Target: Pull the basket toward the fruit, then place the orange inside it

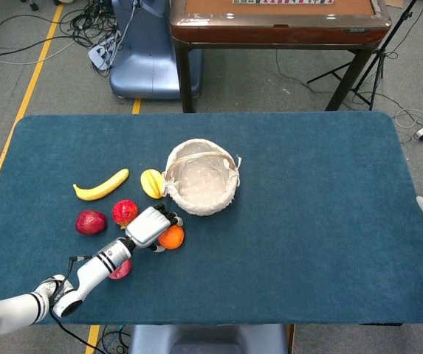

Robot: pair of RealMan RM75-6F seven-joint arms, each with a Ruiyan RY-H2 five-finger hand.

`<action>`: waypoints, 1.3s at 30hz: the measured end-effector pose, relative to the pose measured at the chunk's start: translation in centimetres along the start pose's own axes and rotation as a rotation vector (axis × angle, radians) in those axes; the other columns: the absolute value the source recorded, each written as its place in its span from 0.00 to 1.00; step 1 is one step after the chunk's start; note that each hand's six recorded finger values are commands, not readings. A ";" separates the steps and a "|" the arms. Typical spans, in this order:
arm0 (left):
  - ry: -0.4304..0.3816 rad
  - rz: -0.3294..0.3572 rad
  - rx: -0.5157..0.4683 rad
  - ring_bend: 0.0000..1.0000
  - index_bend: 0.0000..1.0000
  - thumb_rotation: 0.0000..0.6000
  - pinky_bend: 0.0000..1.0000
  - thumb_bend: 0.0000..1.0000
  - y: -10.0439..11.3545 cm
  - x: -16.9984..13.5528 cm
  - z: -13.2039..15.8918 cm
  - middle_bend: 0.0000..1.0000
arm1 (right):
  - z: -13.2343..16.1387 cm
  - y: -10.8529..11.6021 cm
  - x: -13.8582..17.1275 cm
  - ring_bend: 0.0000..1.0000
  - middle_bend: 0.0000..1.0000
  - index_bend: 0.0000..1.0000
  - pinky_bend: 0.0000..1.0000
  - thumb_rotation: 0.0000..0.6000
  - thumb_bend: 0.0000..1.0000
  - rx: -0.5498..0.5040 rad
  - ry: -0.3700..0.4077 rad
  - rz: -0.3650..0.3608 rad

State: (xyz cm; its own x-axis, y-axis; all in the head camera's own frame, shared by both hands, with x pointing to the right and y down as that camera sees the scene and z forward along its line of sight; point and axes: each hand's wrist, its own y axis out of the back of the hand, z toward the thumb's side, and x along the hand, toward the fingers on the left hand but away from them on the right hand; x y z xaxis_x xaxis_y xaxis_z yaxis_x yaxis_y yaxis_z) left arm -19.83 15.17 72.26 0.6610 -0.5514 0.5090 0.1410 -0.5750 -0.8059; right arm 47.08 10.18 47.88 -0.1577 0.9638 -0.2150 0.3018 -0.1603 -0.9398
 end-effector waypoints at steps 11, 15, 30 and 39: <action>0.032 0.118 -0.050 0.50 0.48 1.00 0.34 0.15 3.1 -2.9 -1.5 0.54 | 0.0 -0.7 -0.1 0.00 0.00 0.00 0.13 1.00 0.16 -0.007 0.004 0.019; 0.061 0.155 -0.122 0.50 0.47 1.00 0.34 0.15 5.2 -3.9 -1.8 0.54 | 0.0 -1.1 -0.2 0.00 0.00 0.00 0.13 1.00 0.16 -0.012 0.002 0.027; 0.082 0.295 -0.130 0.47 0.43 1.00 0.34 0.15 11.8 -2.0 -0.5 0.43 | 0.6 -1.5 -0.1 0.00 0.00 0.00 0.13 1.00 0.16 -0.020 0.021 0.030; 0.088 0.294 -0.078 0.45 0.41 1.00 0.34 0.15 12.1 1.2 1.4 0.36 | 0.4 -1.4 0.2 0.00 0.00 0.00 0.13 1.00 0.16 -0.028 0.018 0.022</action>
State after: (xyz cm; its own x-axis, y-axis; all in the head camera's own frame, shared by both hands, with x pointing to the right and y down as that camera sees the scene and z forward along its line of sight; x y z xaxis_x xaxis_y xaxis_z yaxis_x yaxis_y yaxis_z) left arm -16.30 8.38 62.72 0.5981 -0.7491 0.2848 -0.1054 -0.4258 -0.8987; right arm 46.28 10.54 49.07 -0.1339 0.9637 -0.2310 0.3309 -0.1762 -0.9271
